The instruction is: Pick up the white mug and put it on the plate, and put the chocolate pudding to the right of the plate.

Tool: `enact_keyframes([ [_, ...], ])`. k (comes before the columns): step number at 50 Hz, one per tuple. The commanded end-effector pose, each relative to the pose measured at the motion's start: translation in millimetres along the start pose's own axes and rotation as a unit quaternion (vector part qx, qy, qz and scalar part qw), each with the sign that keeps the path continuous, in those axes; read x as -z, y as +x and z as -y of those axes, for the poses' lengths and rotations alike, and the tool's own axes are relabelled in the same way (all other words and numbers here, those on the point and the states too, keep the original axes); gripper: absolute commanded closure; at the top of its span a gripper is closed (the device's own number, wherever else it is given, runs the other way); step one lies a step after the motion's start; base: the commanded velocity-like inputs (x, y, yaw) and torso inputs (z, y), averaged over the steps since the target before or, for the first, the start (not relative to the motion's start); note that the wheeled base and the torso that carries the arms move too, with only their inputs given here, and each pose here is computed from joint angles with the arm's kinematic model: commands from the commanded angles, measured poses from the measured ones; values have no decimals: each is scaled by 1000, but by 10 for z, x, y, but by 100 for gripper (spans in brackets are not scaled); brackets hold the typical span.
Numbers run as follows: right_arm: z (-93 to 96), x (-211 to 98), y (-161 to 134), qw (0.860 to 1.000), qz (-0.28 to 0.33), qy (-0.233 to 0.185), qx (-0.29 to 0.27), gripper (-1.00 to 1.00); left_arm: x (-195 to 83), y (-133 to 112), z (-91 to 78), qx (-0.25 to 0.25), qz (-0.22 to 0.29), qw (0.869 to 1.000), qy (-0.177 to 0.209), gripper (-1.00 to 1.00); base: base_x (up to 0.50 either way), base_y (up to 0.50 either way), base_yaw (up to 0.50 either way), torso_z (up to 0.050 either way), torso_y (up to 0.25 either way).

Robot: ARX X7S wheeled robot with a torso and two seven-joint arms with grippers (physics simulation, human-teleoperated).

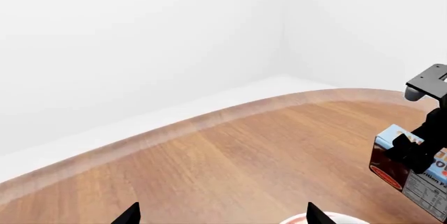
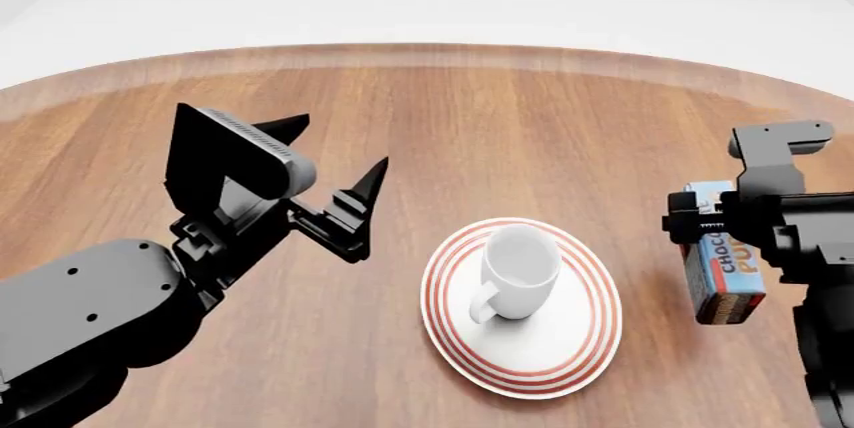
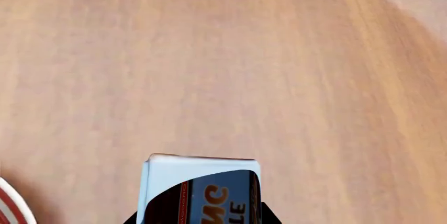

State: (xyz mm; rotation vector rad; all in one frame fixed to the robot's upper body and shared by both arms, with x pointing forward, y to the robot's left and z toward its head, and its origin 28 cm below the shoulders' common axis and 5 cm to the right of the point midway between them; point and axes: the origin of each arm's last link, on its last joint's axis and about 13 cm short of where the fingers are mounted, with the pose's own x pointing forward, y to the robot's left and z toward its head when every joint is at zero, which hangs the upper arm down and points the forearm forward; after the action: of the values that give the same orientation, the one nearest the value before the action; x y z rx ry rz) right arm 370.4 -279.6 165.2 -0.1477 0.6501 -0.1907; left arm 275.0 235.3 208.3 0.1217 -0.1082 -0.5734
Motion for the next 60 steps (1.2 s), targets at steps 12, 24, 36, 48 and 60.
enact_keyframes([
  [12, -88, 110, 70, 1000, 6, 23, -16, 100, -25, 49, 13, 10, 8, 1000, 11, -100, 0, 0, 0, 0, 0],
  [24, -43, 155, 74, 1000, 2, 20, -1, -100, -16, 50, 19, 10, 6, 1000, 10, -100, 0, 0, 0, 0, 0],
  [36, -14, 72, 46, 1000, 12, 4, -2, -100, -14, 51, 15, 10, 7, 1000, 10, -100, 0, 0, 0, 0, 0],
  [48, 134, -102, -46, 999, 33, -17, 14, -100, -21, 52, 28, 13, 8, 1000, 12, -100, 0, 0, 0, 0, 0],
  [60, 254, -289, -356, 996, 75, -38, 18, -100, -40, 43, 26, 12, 10, 1000, 12, -100, 0, 0, 0, 0, 0],
])
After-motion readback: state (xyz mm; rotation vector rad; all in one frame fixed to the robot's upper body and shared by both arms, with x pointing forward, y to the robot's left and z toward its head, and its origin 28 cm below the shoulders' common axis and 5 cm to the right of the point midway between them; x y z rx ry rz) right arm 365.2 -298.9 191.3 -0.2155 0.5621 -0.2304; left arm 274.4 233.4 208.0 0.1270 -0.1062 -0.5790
